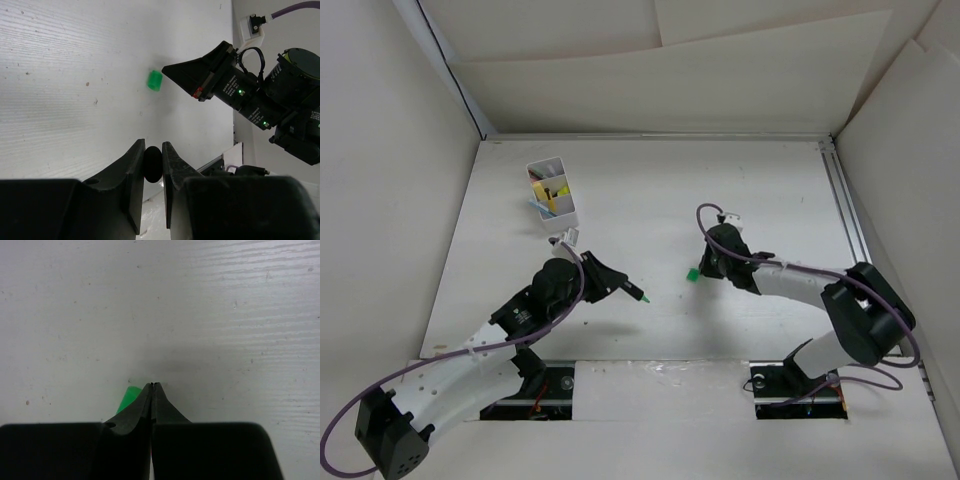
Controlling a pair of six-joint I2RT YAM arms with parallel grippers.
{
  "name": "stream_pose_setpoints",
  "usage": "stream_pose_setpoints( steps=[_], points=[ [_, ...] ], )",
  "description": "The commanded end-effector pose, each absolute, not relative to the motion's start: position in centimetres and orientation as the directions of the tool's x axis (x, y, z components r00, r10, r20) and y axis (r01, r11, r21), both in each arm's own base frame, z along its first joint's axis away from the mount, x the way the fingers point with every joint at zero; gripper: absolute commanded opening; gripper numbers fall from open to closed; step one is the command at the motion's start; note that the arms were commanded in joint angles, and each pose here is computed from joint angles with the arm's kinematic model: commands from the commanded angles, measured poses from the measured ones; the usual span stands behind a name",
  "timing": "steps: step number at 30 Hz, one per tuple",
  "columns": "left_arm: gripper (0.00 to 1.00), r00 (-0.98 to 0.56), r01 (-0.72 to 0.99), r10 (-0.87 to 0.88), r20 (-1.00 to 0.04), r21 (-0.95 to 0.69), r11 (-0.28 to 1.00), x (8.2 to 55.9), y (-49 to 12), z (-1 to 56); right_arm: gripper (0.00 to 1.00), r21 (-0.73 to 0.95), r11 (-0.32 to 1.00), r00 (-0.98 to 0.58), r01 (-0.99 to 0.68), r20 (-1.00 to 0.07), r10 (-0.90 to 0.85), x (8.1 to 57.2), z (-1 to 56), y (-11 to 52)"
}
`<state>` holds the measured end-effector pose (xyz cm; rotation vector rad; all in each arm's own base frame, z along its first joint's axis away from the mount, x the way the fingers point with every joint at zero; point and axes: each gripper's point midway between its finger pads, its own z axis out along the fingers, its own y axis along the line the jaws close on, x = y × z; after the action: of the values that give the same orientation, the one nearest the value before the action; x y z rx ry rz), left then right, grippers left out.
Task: Sort the stationery into containers
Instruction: Close the pen cap on the pen.
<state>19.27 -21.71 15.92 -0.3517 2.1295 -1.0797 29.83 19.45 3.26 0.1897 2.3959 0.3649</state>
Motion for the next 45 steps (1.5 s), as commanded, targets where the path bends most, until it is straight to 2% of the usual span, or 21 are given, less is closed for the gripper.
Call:
stream_pose_setpoints(
  steps=[1,28,29,33,34,37,40,45],
  points=[
    [0.0,-0.701,0.099,-0.532,-0.475,-0.804,0.587,19.4,-22.1,16.5,0.0,0.318,0.948,-0.742,0.023,-0.63,0.23,28.8,3.5,20.0],
    [0.0,-0.676,0.106,-0.548,-0.494,-0.8,0.591,19.8,-21.7,16.9,0.0,0.365,0.918,-0.802,-0.156,-0.59,0.098,24.2,4.2,24.7],
    [0.0,-0.68,0.099,-0.544,-0.492,-0.796,0.597,19.7,-21.6,16.6,0.02,0.352,0.922,-0.79,-0.158,-0.606,0.096,24.5,4.8,24.4],
    [0.0,-0.67,0.107,-0.546,-0.503,-0.793,0.6,19.9,-21.5,17.3,0.34,0.246,0.944,-0.755,-0.218,-0.655,-0.003,24.5,6.2,22.9],
    [0.0,-0.67,0.107,-0.546,-0.503,-0.793,0.6,19.9,-21.5,17.3,0.48,0.225,0.945,-0.754,-0.236,-0.657,-0.032,24.5,6.4,22.8],
    [0.0,-0.662,0.119,-0.553,-0.506,-0.8,0.589,20.0,-21.7,18.3,0.66,0.178,0.933,-0.742,-0.312,-0.659,-0.122,24.5,6.3,23.0],
    [0.0,-0.661,0.124,-0.547,-0.513,-0.795,0.594,20.0,-21.6,18.5,0.66,0.144,0.922,-0.76,-0.36,-0.619,-0.2,24.2,5.2,23.7],
    [0.0,-0.652,0.128,-0.548,-0.524,-0.789,0.601,20.3,-21.6,19.3,0.66,0.045,0.936,-0.771,-0.349,-0.582,-0.259,24.7,4.2,23.3]
  ],
)
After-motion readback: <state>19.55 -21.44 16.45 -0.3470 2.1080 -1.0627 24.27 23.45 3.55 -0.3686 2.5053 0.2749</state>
